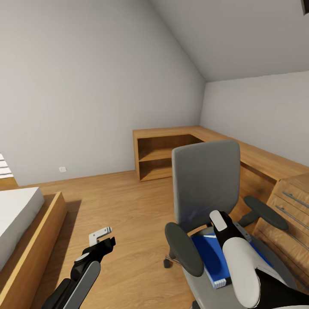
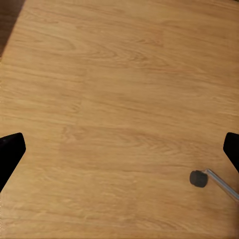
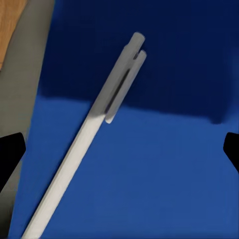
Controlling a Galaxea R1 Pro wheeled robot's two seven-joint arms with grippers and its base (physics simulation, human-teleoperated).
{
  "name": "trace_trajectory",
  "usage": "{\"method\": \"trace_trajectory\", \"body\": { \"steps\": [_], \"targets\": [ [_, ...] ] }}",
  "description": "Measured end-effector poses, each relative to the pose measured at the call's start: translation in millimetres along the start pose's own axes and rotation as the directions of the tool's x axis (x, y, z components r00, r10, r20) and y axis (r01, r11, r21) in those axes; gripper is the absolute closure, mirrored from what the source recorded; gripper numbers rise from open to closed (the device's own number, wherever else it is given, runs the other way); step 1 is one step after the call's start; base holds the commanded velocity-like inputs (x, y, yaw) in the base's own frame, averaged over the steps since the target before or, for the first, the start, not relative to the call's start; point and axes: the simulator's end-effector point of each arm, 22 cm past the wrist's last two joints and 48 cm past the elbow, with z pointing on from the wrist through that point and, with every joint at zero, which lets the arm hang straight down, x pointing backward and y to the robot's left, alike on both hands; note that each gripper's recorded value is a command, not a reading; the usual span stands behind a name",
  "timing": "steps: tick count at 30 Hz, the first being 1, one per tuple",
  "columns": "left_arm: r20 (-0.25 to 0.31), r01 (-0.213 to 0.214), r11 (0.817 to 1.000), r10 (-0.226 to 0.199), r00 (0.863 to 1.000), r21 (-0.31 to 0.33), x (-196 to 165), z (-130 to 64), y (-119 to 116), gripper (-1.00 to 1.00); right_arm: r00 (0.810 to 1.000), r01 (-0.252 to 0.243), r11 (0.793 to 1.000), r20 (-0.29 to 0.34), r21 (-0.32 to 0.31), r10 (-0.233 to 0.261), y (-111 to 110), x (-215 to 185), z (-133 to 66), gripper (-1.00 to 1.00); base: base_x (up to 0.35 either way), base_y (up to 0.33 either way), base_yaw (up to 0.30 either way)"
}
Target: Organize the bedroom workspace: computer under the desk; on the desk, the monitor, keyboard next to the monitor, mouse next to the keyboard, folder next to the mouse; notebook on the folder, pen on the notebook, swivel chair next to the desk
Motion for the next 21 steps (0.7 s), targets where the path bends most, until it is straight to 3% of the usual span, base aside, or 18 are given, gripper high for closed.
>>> {"method": "trace_trajectory", "body": {
  "steps": [21],
  "targets": [
    [-0.013, -0.013, 1.000, 0.013, 1.000, 0.000, 7.4, 1.6, -1.3, -1.00, 1.000, 0.001, 1.000, -0.001, -0.001, -0.001, 0.3, 0.2, 0.1, -1.00, 0.003, 0.003, 0.000]
  ]
}}
